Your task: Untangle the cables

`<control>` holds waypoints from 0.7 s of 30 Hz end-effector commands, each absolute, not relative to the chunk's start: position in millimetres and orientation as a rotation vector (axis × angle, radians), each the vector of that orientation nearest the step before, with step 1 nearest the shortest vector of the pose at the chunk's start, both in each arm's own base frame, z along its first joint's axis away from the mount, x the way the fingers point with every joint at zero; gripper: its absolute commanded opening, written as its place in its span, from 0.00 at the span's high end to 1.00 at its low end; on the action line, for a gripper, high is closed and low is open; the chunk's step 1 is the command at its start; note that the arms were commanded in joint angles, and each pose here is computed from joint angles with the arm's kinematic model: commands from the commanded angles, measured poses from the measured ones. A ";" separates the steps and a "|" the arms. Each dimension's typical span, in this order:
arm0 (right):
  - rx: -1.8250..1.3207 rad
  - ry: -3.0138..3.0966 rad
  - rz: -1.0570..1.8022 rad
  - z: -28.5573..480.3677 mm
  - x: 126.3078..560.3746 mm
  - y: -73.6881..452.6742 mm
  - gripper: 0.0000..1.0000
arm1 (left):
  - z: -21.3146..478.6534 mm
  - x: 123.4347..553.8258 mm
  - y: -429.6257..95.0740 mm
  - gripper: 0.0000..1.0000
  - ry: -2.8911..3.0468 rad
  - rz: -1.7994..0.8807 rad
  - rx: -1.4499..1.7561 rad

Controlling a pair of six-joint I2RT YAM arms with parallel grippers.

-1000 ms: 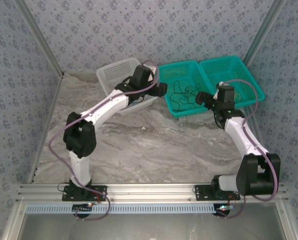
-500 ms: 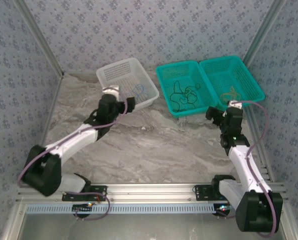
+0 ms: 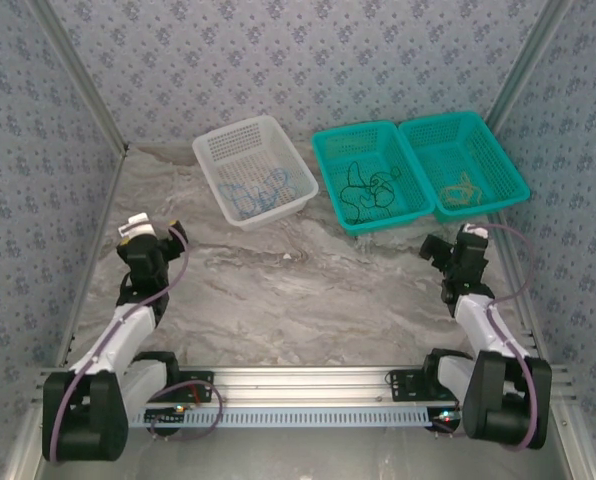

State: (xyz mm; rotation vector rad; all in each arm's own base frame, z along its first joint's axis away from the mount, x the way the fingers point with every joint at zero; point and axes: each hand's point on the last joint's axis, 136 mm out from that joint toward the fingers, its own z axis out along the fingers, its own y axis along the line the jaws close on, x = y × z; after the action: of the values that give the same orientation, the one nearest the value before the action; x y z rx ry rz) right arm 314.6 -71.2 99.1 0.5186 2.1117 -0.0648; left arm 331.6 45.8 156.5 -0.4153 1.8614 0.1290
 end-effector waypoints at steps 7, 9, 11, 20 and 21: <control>0.420 2.073 -0.064 92.1 338.4 -70.1 0.00 | 112.2 359.2 47.3 0.01 1.962 0.096 -0.283; 0.403 2.073 -0.052 92.5 341.1 -67.5 0.00 | 111.7 367.1 40.6 0.01 1.976 0.060 -0.229; 0.382 2.070 -0.037 93.6 344.6 -64.6 0.00 | 116.5 373.4 39.0 0.01 1.916 0.052 -0.208; 0.358 2.013 -0.037 98.6 363.1 -63.7 0.00 | 97.2 382.6 28.9 0.00 1.839 -0.009 -0.148; 0.366 1.997 -0.048 99.7 365.2 -65.8 0.00 | 97.4 386.3 27.6 0.01 1.855 -0.015 -0.143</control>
State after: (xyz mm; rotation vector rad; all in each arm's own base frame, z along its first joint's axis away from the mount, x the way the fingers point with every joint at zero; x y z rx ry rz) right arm 348.3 -59.7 78.1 0.3817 2.0942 -0.0131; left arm 374.3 32.0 77.7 -0.1956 1.9480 0.0130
